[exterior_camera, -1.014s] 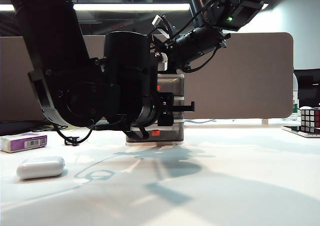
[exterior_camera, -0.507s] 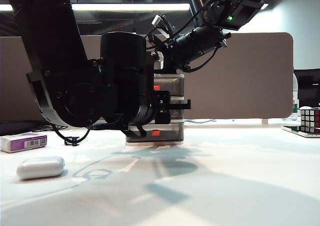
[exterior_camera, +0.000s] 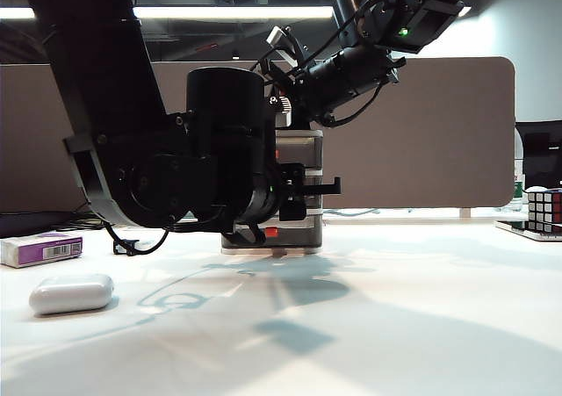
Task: Open the second layer of the drawer on the table, pick up the earphone case on the table and put it in, and finally close the drawer.
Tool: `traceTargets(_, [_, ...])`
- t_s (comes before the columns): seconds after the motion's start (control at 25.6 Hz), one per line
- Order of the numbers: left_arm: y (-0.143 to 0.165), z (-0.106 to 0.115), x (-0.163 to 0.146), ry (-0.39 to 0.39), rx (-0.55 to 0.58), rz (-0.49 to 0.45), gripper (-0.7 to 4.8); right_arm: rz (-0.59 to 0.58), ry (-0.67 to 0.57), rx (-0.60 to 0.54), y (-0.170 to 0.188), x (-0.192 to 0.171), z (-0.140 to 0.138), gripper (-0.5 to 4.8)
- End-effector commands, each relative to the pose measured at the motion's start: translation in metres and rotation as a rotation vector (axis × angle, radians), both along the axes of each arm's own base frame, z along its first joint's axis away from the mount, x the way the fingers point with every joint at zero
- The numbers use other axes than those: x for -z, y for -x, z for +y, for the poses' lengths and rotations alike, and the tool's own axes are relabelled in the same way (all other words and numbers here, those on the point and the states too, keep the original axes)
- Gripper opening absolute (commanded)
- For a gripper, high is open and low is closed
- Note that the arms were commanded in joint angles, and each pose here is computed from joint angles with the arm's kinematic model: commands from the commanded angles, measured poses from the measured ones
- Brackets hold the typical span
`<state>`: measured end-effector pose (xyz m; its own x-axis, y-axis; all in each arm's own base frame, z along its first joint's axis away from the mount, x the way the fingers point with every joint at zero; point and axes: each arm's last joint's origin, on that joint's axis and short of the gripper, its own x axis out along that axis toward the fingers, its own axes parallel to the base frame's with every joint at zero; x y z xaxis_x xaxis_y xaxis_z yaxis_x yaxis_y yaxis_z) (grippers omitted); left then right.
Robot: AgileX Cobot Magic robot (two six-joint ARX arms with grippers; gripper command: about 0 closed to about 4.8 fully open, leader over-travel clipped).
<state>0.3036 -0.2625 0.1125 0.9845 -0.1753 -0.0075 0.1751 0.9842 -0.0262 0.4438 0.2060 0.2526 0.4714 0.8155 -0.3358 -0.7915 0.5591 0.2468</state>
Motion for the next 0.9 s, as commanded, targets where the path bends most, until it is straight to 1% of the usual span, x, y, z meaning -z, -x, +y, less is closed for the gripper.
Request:
traceTargets(0.04, [0.0, -0.0005, -0.0013, 0.002, -0.009, -0.001, 1.56, 0.041, 0.013, -0.003, 0.0018, 0.0046, 0.0003, -0.05])
traceTargets(0.19, [-0.0001, -0.0004, -0.0016, -0.006, -0.015, -0.005, 1.44, 0.04, 0.013, -0.003, 0.0017, 0.0047, 0.0003, -0.05])
traceTargets(0.23, [-0.0002, 0.0, -0.0016, -0.006, -0.029, -0.005, 1.26, 0.04, 0.012, -0.003, 0.0018, 0.0045, 0.0003, -0.05])
traceTargets(0.27, [-0.0003, 0.0002, -0.0018, -0.006, -0.037, -0.006, 0.94, 0.04, 0.013, -0.003, 0.0017, 0.0047, 0.0003, -0.05])
traceTargets(0.31, [-0.0003, 0.0001, -0.0018, -0.005, -0.036, -0.006, 0.79, 0.04, 0.013, -0.003, 0.0017, 0.0047, 0.0003, -0.05])
traceTargets(0.43, [-0.0008, -0.0004, -0.0026, -0.002, -0.035, -0.008, 0.73, 0.039, 0.013, -0.003, 0.0017, 0.0047, 0.0003, -0.05])
traceTargets(0.47, [-0.0008, -0.0004, -0.0031, 0.001, -0.035, -0.012, 0.46, 0.039, 0.013, -0.003, 0.0017, 0.0047, 0.0003, -0.05])
traceTargets(0.51, [-0.0008, -0.0004, -0.0032, 0.001, -0.035, -0.013, 0.35, 0.039, 0.013, -0.003, 0.0017, 0.0047, 0.0003, -0.05])
traceTargets(0.58, [-0.0008, -0.0004, -0.0032, 0.001, -0.035, -0.013, -0.08, 0.037, 0.015, -0.004, 0.0017, 0.0047, 0.0003, -0.05])
traceTargets(0.66, [-0.0007, -0.0003, -0.003, -0.014, -0.035, -0.014, -0.06, 0.036, 0.015, -0.003, 0.0017, 0.0047, 0.0003, -0.05])
traceTargets(0.9, [0.0036, -0.0043, -0.0011, -0.027, -0.038, -0.001, -0.06, 0.041, 0.017, -0.004, 0.002, 0.0056, 0.0002, -0.05])
